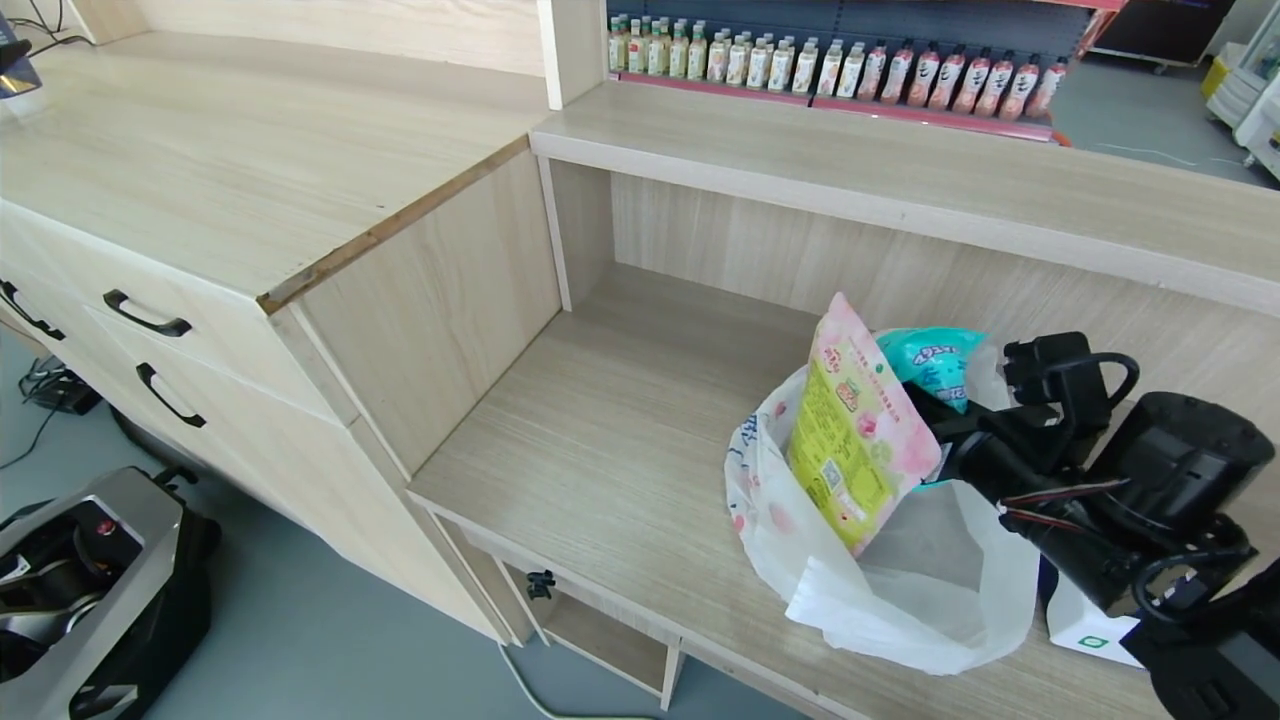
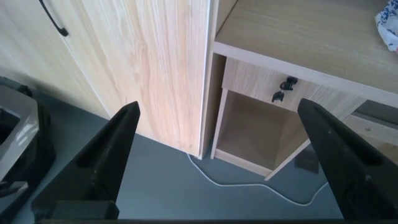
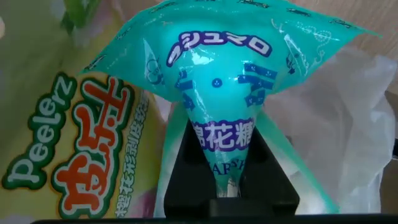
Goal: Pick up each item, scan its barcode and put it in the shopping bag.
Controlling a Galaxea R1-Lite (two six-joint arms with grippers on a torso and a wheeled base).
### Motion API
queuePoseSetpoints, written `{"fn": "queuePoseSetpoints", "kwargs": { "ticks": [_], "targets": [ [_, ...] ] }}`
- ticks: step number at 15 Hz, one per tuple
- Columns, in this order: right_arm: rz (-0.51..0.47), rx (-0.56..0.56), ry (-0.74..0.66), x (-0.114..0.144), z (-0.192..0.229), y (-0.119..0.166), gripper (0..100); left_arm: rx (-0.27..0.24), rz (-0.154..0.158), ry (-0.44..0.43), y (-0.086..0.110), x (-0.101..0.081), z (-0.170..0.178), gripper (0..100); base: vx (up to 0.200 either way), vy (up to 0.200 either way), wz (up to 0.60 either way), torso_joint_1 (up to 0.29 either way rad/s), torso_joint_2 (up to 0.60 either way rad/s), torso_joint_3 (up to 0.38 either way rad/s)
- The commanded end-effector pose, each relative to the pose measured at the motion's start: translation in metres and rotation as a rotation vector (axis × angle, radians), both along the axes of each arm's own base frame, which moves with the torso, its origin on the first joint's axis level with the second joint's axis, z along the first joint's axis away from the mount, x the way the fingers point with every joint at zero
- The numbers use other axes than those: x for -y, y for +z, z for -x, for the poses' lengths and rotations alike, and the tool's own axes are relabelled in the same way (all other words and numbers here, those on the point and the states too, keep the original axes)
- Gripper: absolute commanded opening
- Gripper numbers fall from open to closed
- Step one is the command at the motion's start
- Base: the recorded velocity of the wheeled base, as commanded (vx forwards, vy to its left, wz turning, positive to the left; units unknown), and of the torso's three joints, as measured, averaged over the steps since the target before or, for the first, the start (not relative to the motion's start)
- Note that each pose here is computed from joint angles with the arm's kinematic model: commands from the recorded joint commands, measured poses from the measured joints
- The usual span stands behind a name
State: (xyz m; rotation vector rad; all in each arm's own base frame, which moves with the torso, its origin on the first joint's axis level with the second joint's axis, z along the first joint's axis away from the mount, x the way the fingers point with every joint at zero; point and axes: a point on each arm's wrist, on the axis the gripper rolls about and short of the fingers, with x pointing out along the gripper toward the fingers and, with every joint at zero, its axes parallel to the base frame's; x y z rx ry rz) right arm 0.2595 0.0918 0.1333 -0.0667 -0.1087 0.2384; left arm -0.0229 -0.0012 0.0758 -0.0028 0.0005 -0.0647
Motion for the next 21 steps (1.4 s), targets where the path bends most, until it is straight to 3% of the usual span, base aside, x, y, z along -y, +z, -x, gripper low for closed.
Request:
{"fn": "queuePoseSetpoints", "kwargs": {
  "ticks": [1,17,18,21],
  "targets": [
    [0.021,-0.05,0.01,-0.004,-0.002,-0.014,0,0.0,0.0,0.0,0.0,0.0,0.0,100,0.0,0.0,0.0,0.0,0.0,0.0],
    [0.048,-0.121,-0.001,0.0,0.0,-0.031,0,0.0,0.0,0.0,0.0,0.0,0.0,100,0.0,0.0,0.0,0.0,0.0,0.0],
    [0.045,-0.118,-0.001,0.0,-0.002,-0.031,100,0.0,0.0,0.0,0.0,0.0,0.0,100,0.0,0.0,0.0,0.0,0.0,0.0],
    [0.034,-0.072,0.0,-0.001,-0.005,-0.021,100,0.0,0.0,0.0,0.0,0.0,0.0,100,0.0,0.0,0.0,0.0,0.0,0.0]
  ]
}}
